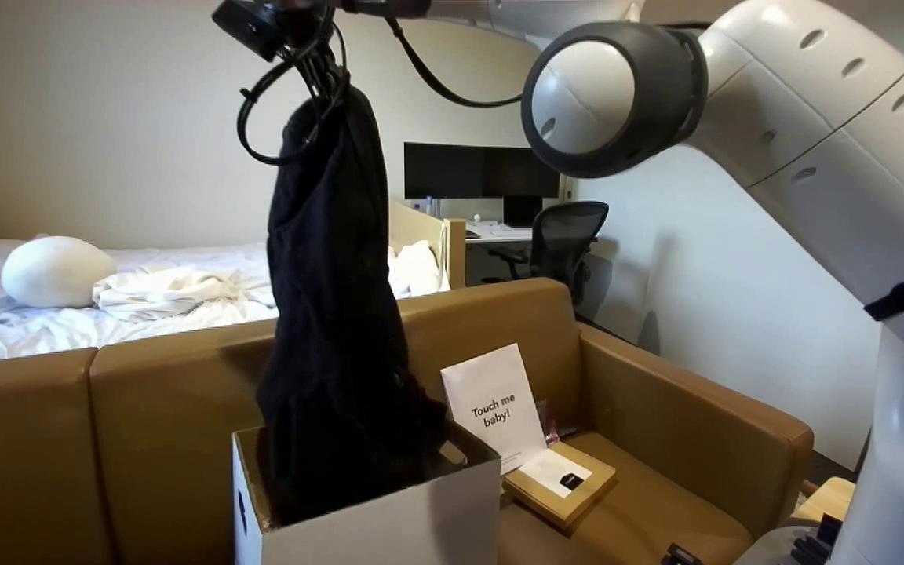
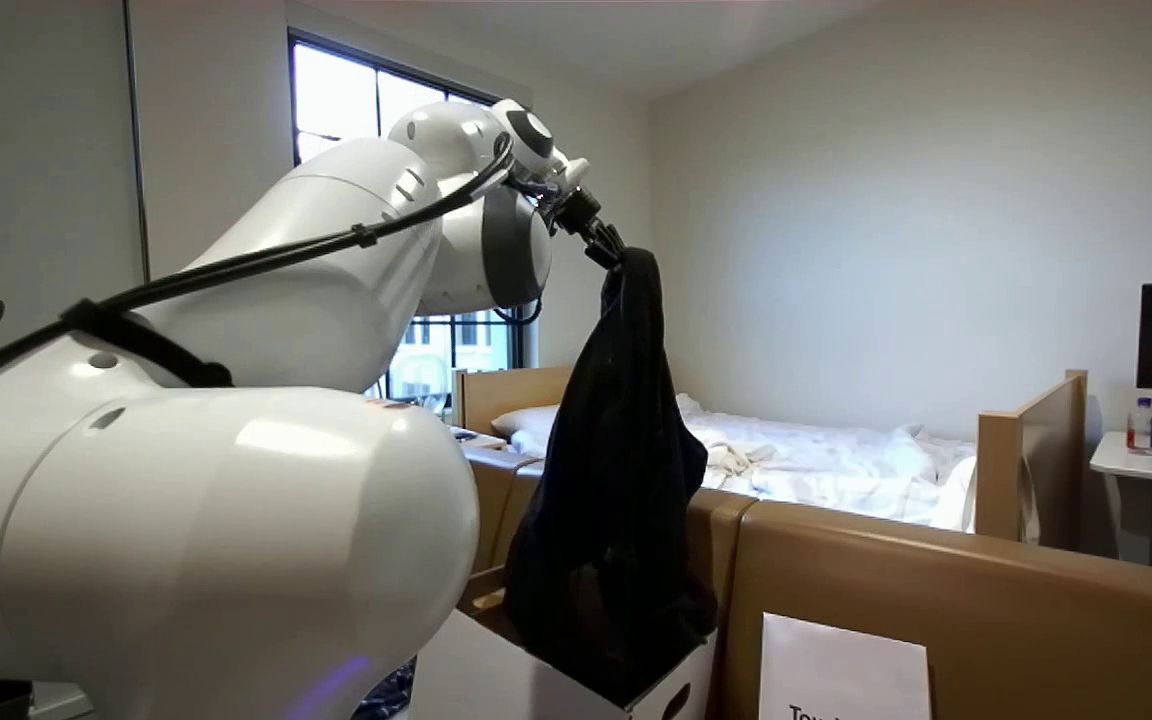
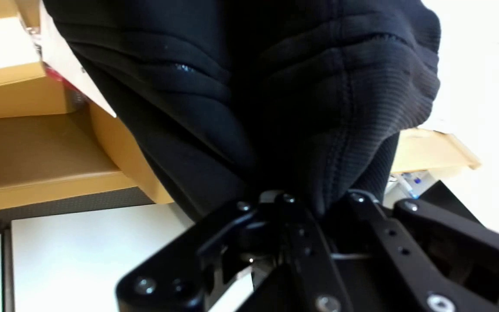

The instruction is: Put the black hoodie inside the storage box

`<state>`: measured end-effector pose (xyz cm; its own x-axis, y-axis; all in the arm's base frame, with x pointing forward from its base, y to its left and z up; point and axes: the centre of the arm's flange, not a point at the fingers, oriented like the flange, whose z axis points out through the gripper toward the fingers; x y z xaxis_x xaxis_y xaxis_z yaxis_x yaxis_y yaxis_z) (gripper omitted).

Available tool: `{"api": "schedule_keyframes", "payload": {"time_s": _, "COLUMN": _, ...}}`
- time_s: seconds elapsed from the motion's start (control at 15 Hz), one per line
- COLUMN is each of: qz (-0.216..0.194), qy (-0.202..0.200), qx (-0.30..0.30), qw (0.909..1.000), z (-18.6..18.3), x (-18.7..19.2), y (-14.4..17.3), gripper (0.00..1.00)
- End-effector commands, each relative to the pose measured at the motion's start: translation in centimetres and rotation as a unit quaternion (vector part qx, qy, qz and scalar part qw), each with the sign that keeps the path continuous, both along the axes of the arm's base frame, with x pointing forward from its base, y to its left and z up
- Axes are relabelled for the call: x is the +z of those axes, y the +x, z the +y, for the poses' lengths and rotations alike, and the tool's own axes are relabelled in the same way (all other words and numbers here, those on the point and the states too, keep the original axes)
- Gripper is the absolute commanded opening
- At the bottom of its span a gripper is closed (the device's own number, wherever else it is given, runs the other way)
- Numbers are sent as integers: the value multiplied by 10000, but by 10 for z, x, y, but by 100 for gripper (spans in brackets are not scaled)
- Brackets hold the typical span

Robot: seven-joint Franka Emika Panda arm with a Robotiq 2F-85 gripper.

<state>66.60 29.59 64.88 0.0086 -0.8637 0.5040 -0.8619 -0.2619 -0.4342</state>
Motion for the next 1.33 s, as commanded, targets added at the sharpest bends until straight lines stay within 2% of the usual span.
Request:
{"api": "schedule_keyframes", "payload": {"time_s": 0.0, "qz": 730, "qy": -82, "qx": -173, "qw": 9972, "z": -58, "x": -52, "y": -16, "gripper": 7}}
{"api": "schedule_keyframes", "payload": {"time_s": 0.13, "qz": 1457, "qy": -33, "qx": -166, "qw": 9892, "z": -71, "x": -85, "y": -22, "gripper": 7}}
{"api": "schedule_keyframes", "payload": {"time_s": 0.27, "qz": 2063, "qy": -56, "qx": 6, "qw": 9785, "z": -66, "x": -114, "y": -33, "gripper": 7}}
{"api": "schedule_keyframes", "payload": {"time_s": 0.53, "qz": 3040, "qy": -234, "qx": 524, "qw": 9509, "z": -32, "x": -149, "y": -54, "gripper": 7}}
{"api": "schedule_keyframes", "payload": {"time_s": 0.73, "qz": 3718, "qy": -334, "qx": 853, "qw": 9238, "z": -11, "x": -172, "y": -73, "gripper": 7}}
{"api": "schedule_keyframes", "payload": {"time_s": 1.07, "qz": 4802, "qy": -460, "qx": 1224, "qw": 8673, "z": -5, "x": -197, "y": -97, "gripper": 7}}
{"api": "schedule_keyframes", "payload": {"time_s": 1.13, "qz": 4998, "qy": -483, "qx": 1301, "qw": 8549, "z": -7, "x": -200, "y": -100, "gripper": 16}}
{"api": "schedule_keyframes", "payload": {"time_s": 1.2, "qz": 5186, "qy": -527, "qx": 1382, "qw": 8421, "z": -9, "x": -202, "y": -104, "gripper": 41}}
{"api": "schedule_keyframes", "payload": {"time_s": 1.27, "qz": 5343, "qy": -588, "qx": 1505, "qw": 8297, "z": -11, "x": -202, "y": -107, "gripper": 42}}
